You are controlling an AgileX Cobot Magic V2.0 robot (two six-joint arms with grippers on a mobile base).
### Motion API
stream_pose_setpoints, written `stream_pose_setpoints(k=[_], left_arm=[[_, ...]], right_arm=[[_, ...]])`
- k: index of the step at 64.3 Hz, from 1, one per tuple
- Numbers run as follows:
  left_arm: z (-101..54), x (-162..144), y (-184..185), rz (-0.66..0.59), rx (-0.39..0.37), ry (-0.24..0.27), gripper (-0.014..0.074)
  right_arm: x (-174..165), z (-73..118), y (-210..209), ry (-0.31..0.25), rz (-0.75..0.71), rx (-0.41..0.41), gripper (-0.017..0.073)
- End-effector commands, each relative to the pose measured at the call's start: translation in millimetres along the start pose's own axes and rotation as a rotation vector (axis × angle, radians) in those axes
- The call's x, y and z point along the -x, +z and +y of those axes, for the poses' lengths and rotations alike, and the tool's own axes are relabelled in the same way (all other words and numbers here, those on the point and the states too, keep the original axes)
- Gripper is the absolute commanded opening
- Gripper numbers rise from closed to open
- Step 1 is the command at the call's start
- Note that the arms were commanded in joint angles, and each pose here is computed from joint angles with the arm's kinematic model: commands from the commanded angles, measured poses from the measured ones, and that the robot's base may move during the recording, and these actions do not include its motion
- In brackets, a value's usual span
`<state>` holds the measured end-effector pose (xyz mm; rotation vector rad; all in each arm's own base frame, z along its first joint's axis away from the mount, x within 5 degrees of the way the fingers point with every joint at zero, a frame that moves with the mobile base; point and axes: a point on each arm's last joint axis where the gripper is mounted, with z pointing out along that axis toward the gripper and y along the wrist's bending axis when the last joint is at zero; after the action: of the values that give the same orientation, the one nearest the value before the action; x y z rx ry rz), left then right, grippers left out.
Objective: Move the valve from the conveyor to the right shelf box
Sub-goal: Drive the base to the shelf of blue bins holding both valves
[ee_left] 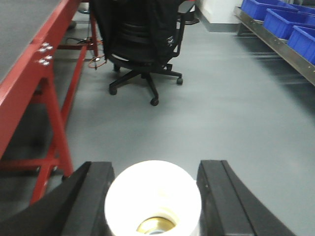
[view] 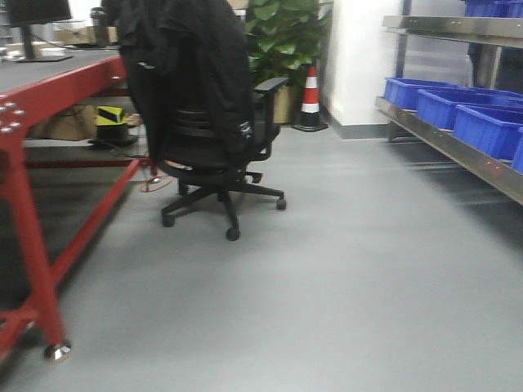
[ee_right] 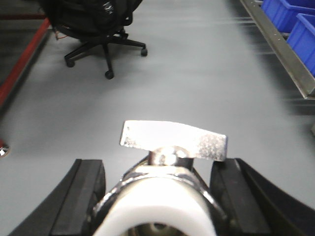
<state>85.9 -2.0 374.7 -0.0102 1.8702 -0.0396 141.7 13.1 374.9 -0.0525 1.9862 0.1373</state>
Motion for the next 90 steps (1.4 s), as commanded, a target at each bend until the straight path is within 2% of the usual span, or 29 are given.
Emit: stream_pose_setpoints(k=[1,90], left_arm=[[-0.4,5.6,-3.1,-0.059,-0.004,-0.005,-0.0111],[-0.4,5.6,-3.1,-0.059,-0.004,-0.005,-0.0111]], right_arm=[[9.4,-0.2,-5.6,-0.014,-0.093,-0.008,-0.0167],[9.6,-0.2,-5.6,-0.014,-0.095,-0.008,-0.0167]])
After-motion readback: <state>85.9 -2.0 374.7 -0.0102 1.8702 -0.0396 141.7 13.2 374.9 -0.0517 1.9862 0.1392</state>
